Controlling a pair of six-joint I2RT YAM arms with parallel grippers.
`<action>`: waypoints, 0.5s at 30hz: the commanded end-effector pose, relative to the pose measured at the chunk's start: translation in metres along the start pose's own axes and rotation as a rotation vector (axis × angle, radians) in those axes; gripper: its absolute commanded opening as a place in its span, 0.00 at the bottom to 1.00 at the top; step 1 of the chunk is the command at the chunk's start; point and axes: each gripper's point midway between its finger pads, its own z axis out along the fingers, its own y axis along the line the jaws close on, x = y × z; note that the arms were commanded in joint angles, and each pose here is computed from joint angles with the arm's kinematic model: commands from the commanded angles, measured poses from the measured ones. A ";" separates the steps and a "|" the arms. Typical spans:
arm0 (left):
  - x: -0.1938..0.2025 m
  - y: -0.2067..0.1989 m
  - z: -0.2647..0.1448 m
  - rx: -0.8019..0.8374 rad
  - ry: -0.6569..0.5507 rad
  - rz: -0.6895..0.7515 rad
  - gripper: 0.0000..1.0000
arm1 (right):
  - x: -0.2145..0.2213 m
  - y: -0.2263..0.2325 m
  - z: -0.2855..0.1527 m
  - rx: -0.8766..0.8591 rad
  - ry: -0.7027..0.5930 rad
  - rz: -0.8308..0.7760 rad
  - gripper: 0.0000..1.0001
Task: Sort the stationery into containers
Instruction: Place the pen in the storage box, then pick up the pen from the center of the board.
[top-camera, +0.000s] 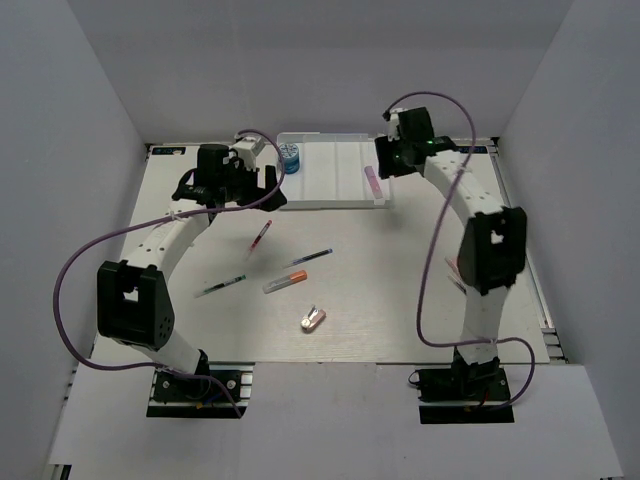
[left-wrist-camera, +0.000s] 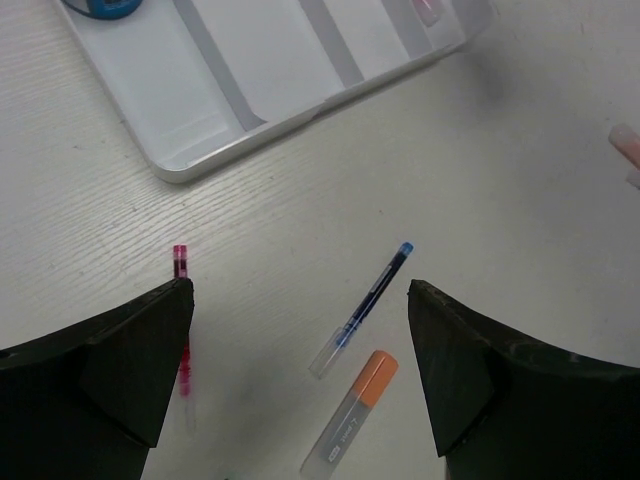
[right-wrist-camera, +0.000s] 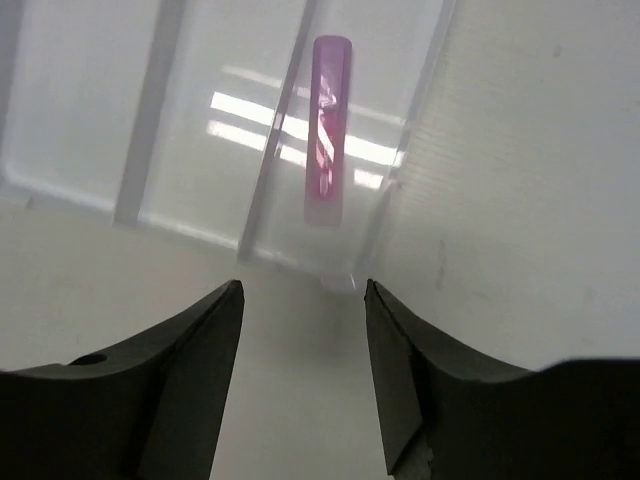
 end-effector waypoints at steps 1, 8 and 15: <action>-0.020 -0.026 -0.017 0.118 -0.035 0.083 0.97 | -0.014 -0.015 -0.100 -0.032 -0.083 -0.215 0.58; -0.015 -0.026 -0.020 0.122 -0.013 0.110 0.94 | 0.110 -0.070 -0.160 0.039 0.152 -0.275 0.58; -0.015 -0.033 -0.024 0.154 -0.025 0.120 0.94 | 0.208 -0.112 -0.164 0.112 0.358 -0.283 0.45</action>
